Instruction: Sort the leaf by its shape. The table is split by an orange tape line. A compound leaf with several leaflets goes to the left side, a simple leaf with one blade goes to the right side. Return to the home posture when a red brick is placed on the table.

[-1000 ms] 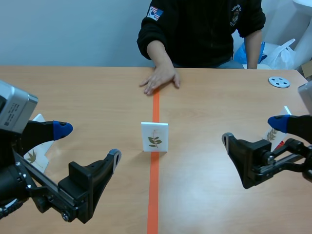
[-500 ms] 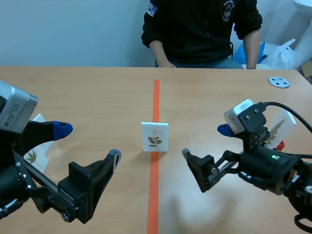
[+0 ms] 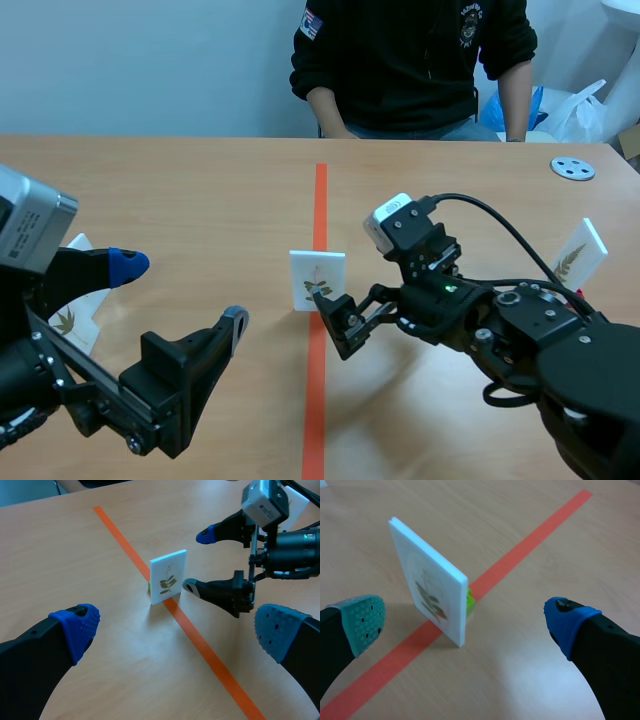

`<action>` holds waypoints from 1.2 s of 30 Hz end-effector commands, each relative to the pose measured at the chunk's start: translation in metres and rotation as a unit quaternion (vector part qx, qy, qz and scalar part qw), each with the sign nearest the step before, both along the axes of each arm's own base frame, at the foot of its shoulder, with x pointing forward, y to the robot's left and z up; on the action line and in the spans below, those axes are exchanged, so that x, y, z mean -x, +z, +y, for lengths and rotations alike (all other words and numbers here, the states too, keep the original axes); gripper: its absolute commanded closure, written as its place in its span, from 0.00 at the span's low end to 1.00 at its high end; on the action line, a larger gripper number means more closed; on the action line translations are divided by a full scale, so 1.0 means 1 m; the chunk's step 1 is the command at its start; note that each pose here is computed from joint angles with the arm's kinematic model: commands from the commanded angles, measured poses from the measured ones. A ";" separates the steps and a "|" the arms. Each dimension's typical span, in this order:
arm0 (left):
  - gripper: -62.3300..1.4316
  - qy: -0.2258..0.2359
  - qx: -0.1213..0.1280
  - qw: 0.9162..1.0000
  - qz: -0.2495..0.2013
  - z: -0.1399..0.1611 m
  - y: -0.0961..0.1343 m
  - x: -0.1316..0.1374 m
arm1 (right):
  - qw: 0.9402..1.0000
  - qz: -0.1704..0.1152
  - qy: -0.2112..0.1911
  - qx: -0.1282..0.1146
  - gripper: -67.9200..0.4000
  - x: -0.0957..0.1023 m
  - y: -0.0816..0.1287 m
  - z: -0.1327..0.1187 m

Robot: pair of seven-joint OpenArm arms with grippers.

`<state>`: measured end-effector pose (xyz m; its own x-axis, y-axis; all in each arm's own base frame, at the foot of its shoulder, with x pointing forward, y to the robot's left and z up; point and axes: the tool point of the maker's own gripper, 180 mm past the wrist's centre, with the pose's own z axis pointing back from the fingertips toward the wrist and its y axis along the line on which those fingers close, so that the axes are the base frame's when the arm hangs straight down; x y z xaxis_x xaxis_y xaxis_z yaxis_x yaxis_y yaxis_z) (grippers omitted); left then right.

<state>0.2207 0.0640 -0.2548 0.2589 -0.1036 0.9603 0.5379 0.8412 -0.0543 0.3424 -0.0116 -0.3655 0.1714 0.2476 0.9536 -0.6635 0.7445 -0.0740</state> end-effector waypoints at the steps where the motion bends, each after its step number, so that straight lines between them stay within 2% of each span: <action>1: 0.00 0.003 0.006 1.000 -0.008 0.001 0.005 -0.002 | 1.000 -0.022 0.002 -0.011 0.00 -0.011 0.014 0.006; 6: 0.00 0.004 0.012 1.000 -0.017 0.000 0.008 -0.003 | 1.000 -0.002 0.014 -0.014 0.00 -0.011 0.002 0.029; 12: 0.00 0.004 0.013 1.000 -0.018 0.000 0.009 -0.003 | 0.999 -0.013 0.034 -0.006 0.02 -0.007 0.001 0.048; 19: 0.00 0.004 0.013 1.000 -0.018 0.000 0.009 -0.003 | 0.999 -0.011 0.038 0.001 0.25 -0.002 -0.004 0.050; 24: 0.00 0.004 0.013 1.000 -0.018 0.000 0.009 -0.003 | 0.999 -0.012 0.037 0.002 0.45 -0.002 -0.004 0.050; 36: 0.00 0.004 0.013 1.000 -0.018 0.000 0.009 -0.003 | 0.999 -0.014 0.037 -0.015 0.68 0.008 -0.006 0.052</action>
